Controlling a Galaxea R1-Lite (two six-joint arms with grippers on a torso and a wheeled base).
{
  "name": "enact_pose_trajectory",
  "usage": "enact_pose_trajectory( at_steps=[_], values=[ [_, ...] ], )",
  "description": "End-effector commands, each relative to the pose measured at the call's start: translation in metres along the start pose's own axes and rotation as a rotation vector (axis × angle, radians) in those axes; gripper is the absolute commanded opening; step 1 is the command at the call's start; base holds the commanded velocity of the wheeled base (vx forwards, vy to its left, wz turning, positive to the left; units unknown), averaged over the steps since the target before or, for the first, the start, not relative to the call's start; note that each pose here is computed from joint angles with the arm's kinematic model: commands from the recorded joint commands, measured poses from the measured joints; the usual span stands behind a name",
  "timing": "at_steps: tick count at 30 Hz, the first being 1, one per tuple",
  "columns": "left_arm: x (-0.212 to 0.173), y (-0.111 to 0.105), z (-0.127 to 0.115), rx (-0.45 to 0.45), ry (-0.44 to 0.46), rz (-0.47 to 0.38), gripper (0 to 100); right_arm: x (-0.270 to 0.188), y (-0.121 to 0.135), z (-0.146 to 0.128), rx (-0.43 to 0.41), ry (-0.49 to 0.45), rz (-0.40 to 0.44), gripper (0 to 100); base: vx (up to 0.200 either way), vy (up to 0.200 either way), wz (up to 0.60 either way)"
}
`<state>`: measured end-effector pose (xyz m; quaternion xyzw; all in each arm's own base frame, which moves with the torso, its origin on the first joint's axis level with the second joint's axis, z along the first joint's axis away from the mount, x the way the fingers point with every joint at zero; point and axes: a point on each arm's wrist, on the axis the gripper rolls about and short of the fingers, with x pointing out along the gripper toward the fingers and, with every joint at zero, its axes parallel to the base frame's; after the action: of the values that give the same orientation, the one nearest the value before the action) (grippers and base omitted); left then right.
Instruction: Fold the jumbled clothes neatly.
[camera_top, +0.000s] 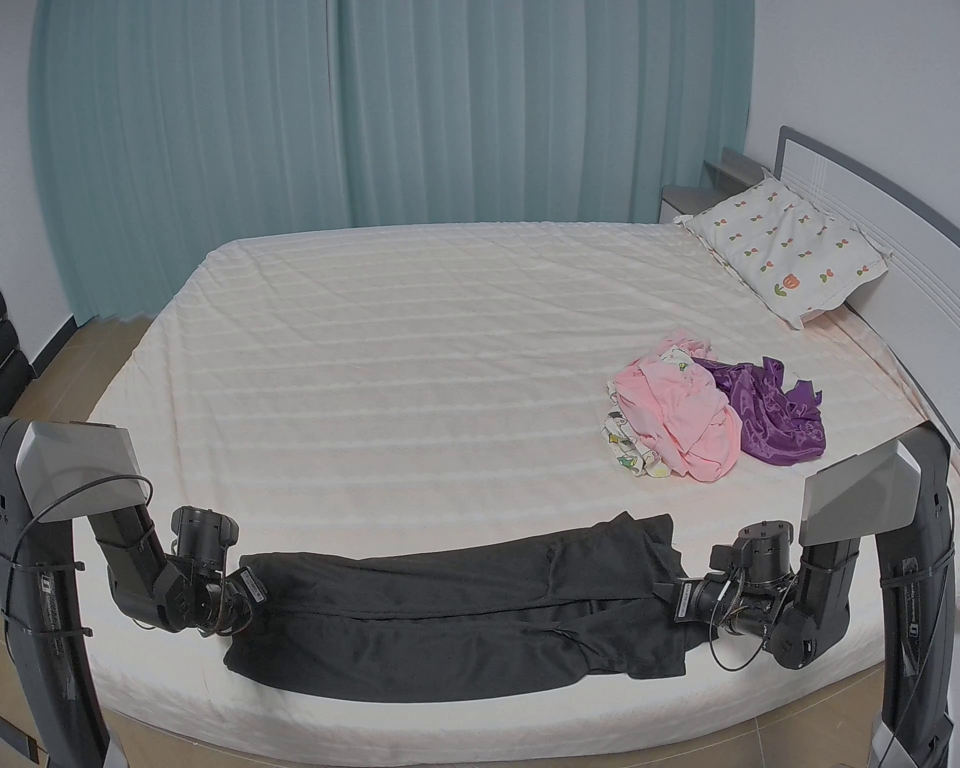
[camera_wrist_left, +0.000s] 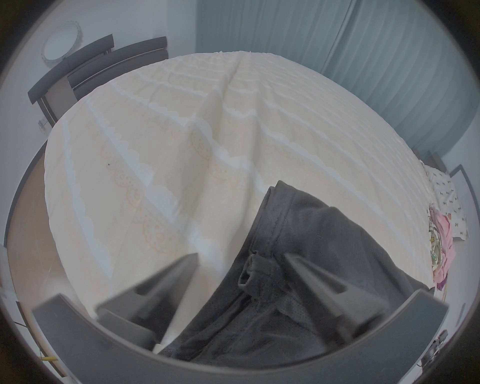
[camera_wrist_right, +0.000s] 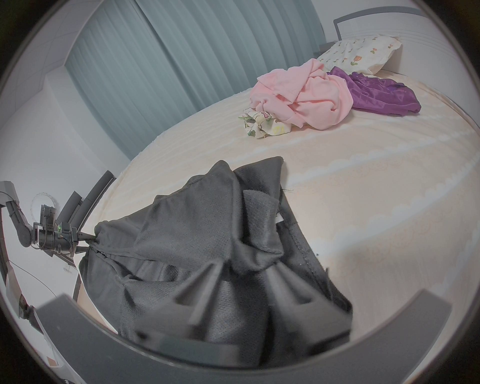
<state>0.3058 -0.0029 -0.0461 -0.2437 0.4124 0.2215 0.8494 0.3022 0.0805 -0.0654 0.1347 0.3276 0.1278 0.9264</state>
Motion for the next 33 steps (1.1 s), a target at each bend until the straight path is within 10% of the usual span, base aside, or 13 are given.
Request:
enact_pose_trajectory(
  at_steps=[1, 16, 32, 33],
  values=[
    [-0.001, 0.002, -0.003, 0.005, 0.008, 0.008, 100, 0.0, -0.001, -0.002, 0.002, 0.008, -0.003, 100, 0.0, 0.0, 0.0],
    [-0.055, 0.013, 0.039, -0.102, -0.11, -0.091, 100, -0.02, -0.003, 0.05, 0.095, -0.157, 0.056, 100, 0.0, 0.0, 0.0],
    [-0.026, -0.017, 0.068, -0.204, -0.064, -0.155, 100, 0.033, 0.006, 0.044, 0.164, -0.02, 0.134, 100, 0.0, 0.0, 0.0],
    [-0.022, -0.017, 0.065, -0.202, -0.055, -0.149, 100, 0.035, 0.006, 0.044, 0.163, -0.007, 0.128, 0, 0.0, 0.0, 0.0]
  ],
)
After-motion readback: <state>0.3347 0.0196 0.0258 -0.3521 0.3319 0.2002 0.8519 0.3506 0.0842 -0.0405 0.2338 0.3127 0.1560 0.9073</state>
